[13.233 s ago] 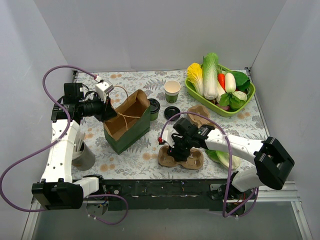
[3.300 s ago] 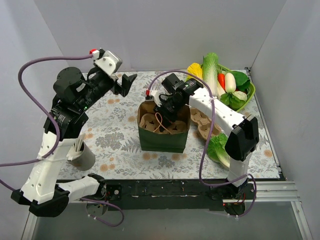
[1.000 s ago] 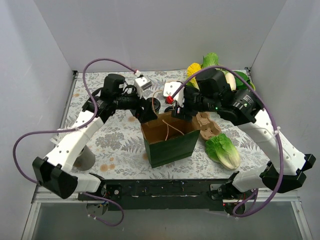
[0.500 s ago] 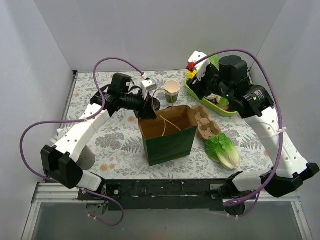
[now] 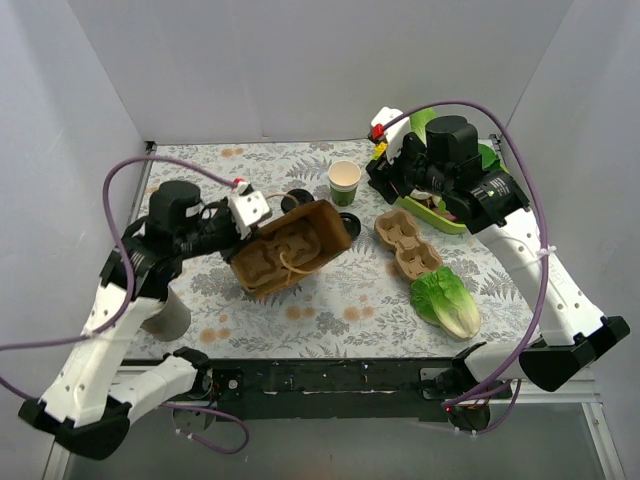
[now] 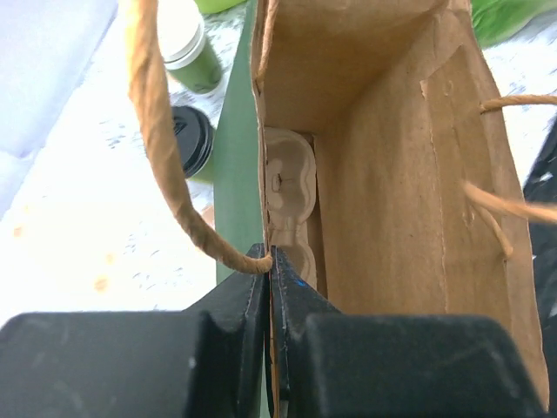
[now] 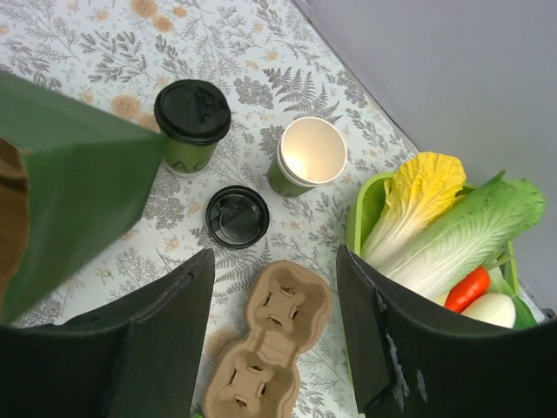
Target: Pack the takeout coffee
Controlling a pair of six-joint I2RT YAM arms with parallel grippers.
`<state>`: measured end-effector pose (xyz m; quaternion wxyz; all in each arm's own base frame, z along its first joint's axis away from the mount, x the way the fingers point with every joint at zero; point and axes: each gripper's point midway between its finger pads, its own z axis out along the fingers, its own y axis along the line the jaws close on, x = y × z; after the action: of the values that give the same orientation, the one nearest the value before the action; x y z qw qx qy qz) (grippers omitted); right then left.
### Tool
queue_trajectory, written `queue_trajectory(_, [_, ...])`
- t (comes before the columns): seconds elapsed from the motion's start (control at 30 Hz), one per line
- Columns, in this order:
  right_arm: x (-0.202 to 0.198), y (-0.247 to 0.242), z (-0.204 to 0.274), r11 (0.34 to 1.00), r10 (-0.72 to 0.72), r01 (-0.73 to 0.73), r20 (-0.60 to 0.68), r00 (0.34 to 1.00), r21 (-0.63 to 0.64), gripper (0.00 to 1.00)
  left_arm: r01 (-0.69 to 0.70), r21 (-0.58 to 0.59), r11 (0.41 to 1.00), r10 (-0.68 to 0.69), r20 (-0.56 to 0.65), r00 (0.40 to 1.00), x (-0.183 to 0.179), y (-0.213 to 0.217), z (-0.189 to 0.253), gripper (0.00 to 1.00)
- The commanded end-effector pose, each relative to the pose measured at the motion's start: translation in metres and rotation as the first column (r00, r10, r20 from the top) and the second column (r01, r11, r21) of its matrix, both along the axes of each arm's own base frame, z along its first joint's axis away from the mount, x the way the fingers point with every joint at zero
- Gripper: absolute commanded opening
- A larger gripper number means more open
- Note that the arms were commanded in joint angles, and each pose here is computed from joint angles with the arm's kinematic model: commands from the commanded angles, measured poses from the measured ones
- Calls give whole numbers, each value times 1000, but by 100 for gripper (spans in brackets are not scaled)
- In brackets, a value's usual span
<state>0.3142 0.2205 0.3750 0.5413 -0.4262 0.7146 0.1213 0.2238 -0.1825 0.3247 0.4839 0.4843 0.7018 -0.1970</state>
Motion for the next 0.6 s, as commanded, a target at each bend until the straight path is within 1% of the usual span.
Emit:
queue_trajectory(0.0, [1, 13, -3, 998, 38, -37, -17, 999, 56, 65, -22, 206, 978, -17, 186, 982, -6, 39, -25, 0])
queue_trajectory(0.07, [1, 16, -10, 997, 51, -49, -39, 998, 57, 64, -19, 214, 977, -32, 233, 972, -17, 46, -28, 0])
queue_trajectory(0.1, [1, 17, -12, 997, 55, -52, -45, 997, 57, 64, -2, 222, 975, -49, 227, 973, -21, 46, -37, 0])
queue_trajectory(0.13, [0, 19, -14, 997, 60, -57, -55, 997, 60, 64, 10, 224, 974, -71, 263, 962, -27, 48, -33, 0])
queue_trajectory(0.27, [-3, 19, -22, 996, 67, -63, -76, 995, 60, 64, 46, 253, 966, -122, 291, 949, -39, 51, -42, 0])
queue_trajectory(0.33, [-5, 18, -33, 997, 68, -64, -98, 993, 51, 64, 52, 257, 965, -130, 298, 946, -41, 52, -44, 0])
queue_trajectory(0.57, [-9, 15, -37, 997, 64, -59, -102, 993, 52, 64, 74, 271, 960, -164, 325, 932, -41, 51, -41, 0])
